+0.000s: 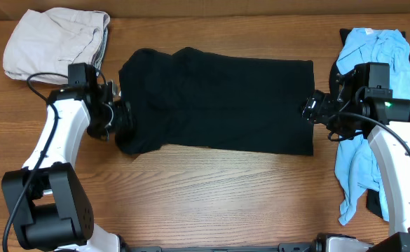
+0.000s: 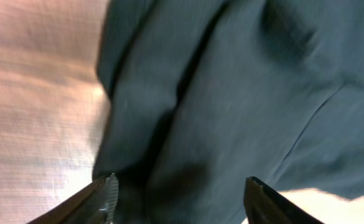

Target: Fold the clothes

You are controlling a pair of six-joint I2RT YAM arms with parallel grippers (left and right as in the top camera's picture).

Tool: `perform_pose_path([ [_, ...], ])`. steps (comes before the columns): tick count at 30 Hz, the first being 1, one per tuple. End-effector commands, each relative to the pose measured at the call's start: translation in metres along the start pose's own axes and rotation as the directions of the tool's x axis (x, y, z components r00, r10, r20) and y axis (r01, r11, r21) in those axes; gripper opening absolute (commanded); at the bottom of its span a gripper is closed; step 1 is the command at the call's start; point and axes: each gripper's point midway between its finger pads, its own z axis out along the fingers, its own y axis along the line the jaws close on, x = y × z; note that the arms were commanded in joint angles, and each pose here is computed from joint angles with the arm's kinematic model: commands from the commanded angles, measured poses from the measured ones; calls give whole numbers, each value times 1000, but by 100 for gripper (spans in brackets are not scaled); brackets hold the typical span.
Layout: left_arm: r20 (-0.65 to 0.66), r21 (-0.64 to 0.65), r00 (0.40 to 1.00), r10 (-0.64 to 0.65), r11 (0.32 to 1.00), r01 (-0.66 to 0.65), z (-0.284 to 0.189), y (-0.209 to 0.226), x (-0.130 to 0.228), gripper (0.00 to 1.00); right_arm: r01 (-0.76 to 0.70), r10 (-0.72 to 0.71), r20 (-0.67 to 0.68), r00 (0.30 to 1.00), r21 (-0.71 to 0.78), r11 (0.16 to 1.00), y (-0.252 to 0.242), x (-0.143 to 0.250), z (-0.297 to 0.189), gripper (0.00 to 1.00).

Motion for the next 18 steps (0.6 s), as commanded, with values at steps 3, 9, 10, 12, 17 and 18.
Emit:
perform_pose_path([
  [3,-57,-19,996,72,997,-73,8,5,19,59,16,-16,25,1000,-15,1000,5,-4,-6,94],
  [9,-58,-31,993,105,994,-107,21,11,26,54,16,-15,25,1000,-15,1000,5,-4,-6,94],
  [10,-54,-31,993,105,994,-107,21,11,26,52,16,-16,25,1000,-15,1000,5,-4,-6,94],
  [12,-44,-30,993,108,994,-109,21,10,23,48,16,-16,26,1000,-15,1000,5,-5,-6,94],
  [17,-27,-28,993,112,993,-113,22,10,19,39,17,-16,29,999,-16,1000,5,-5,-6,95],
  [18,-27,-28,993,112,993,-113,22,10,19,37,17,-16,28,999,-16,1000,5,-5,-6,94],
])
